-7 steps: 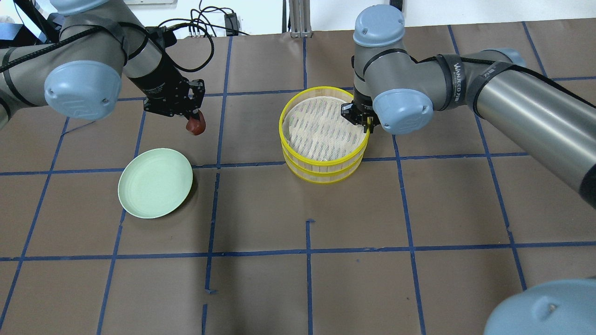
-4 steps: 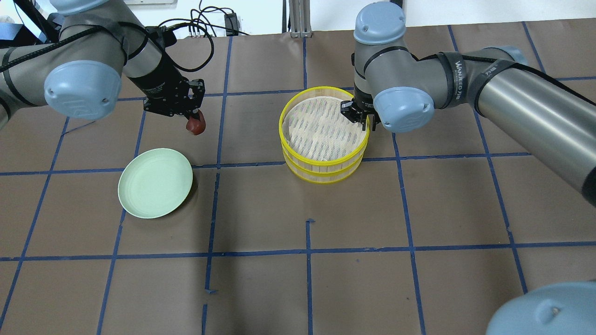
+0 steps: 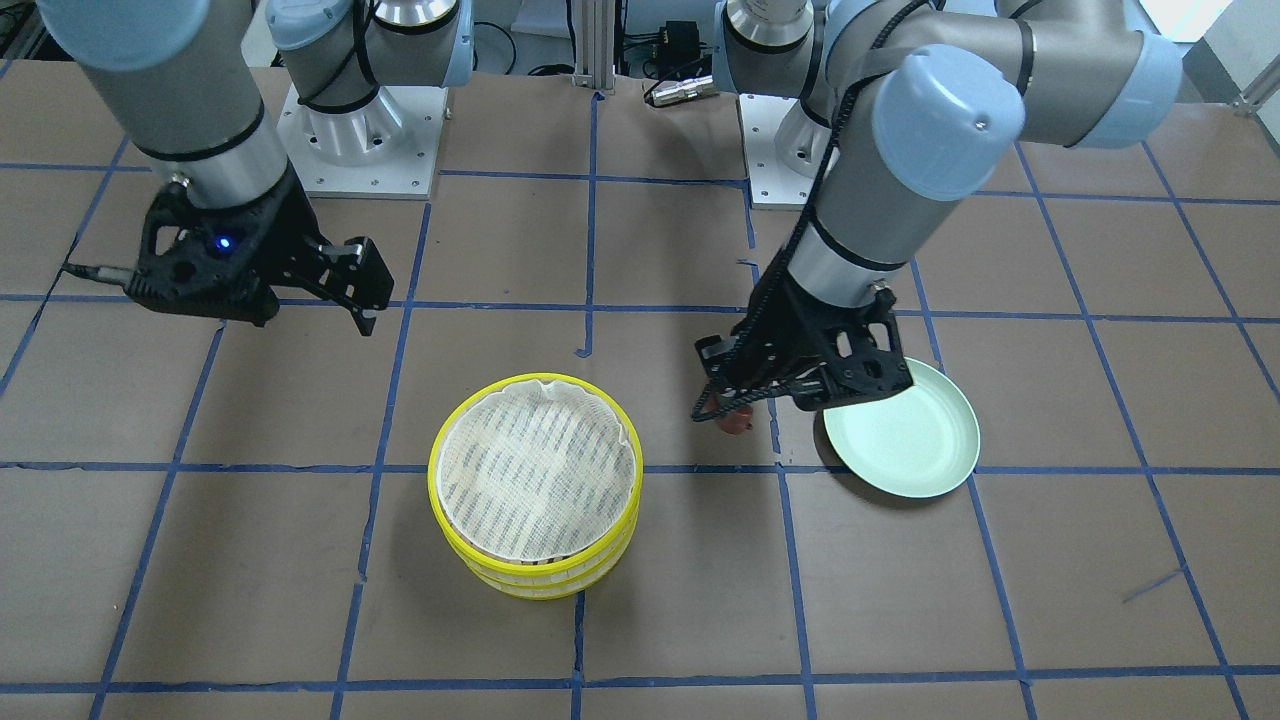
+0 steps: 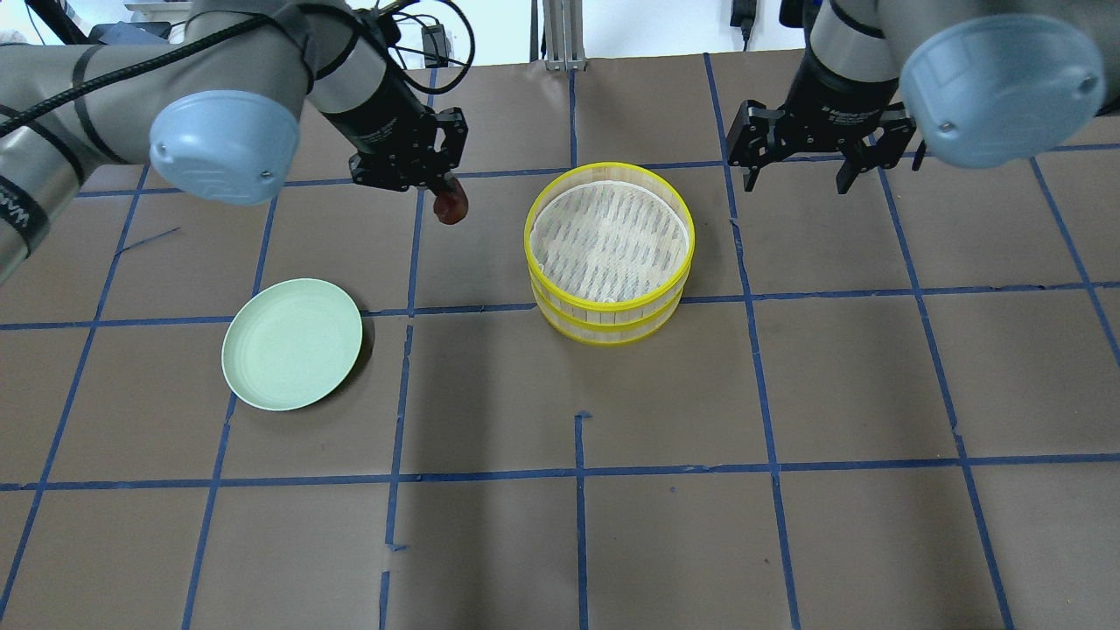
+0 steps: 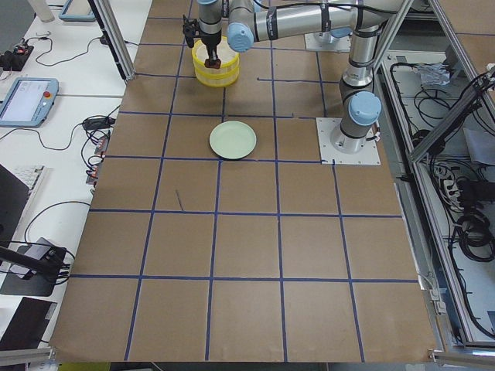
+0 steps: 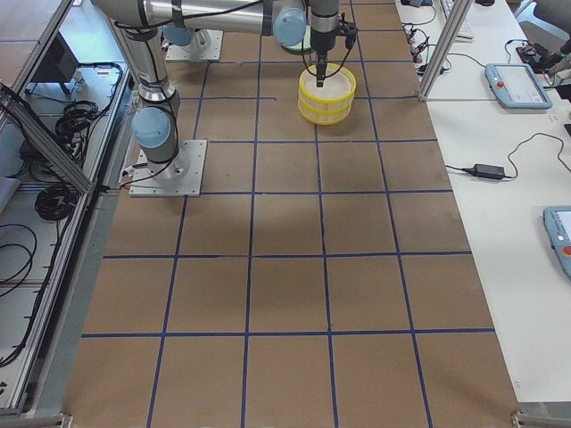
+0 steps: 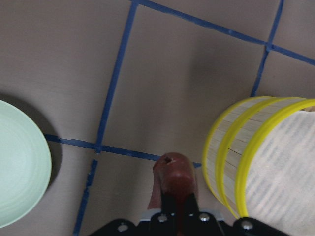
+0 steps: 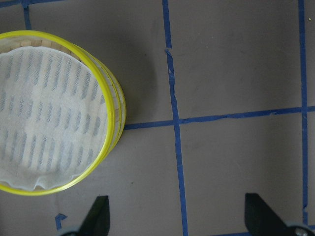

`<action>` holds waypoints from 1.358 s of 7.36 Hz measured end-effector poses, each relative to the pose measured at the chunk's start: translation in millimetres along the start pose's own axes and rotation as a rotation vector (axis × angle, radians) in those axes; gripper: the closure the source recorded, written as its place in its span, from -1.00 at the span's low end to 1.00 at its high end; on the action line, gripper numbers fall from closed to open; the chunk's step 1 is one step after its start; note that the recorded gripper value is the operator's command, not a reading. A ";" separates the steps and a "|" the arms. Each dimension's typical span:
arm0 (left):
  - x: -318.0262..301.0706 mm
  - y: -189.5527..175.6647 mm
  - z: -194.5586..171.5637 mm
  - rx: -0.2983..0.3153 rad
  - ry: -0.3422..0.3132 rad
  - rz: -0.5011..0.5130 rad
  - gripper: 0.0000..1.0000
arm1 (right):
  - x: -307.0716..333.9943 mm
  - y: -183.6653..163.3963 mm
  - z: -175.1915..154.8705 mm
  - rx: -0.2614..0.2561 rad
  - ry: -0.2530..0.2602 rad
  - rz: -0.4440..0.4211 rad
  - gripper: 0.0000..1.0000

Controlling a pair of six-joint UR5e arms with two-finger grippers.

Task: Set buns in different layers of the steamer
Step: 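Lower the red-brown bun into the top tier while the right gripper releases the rim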

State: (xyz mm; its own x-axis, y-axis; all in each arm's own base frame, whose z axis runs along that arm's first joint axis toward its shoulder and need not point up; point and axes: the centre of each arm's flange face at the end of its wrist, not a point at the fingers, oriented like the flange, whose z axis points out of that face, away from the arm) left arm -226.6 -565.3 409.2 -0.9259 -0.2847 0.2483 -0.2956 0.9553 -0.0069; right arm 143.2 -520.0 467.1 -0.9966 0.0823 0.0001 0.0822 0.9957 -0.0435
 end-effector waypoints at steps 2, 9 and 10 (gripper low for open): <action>64.6 30.0 33.3 -0.018 0.069 -0.033 0.67 | 10.5 15.5 -26.6 -0.011 -0.004 -0.016 -1.00; 100.5 36.5 123.3 -0.028 0.103 -0.039 -0.88 | 11.5 20.1 -35.3 -0.025 -0.017 -0.021 -1.00; 100.7 37.3 119.6 -0.022 0.105 -0.036 -0.94 | 11.5 20.0 -35.5 -0.024 -0.017 -0.020 -1.00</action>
State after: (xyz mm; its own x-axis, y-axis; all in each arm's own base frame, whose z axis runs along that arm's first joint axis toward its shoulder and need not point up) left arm -359.0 -567.8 318.1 -0.8848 -0.3101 0.3479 -0.3219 0.9465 0.0252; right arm 133.5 -497.6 501.7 -0.9980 0.0614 -0.0164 0.0617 0.9979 -0.0193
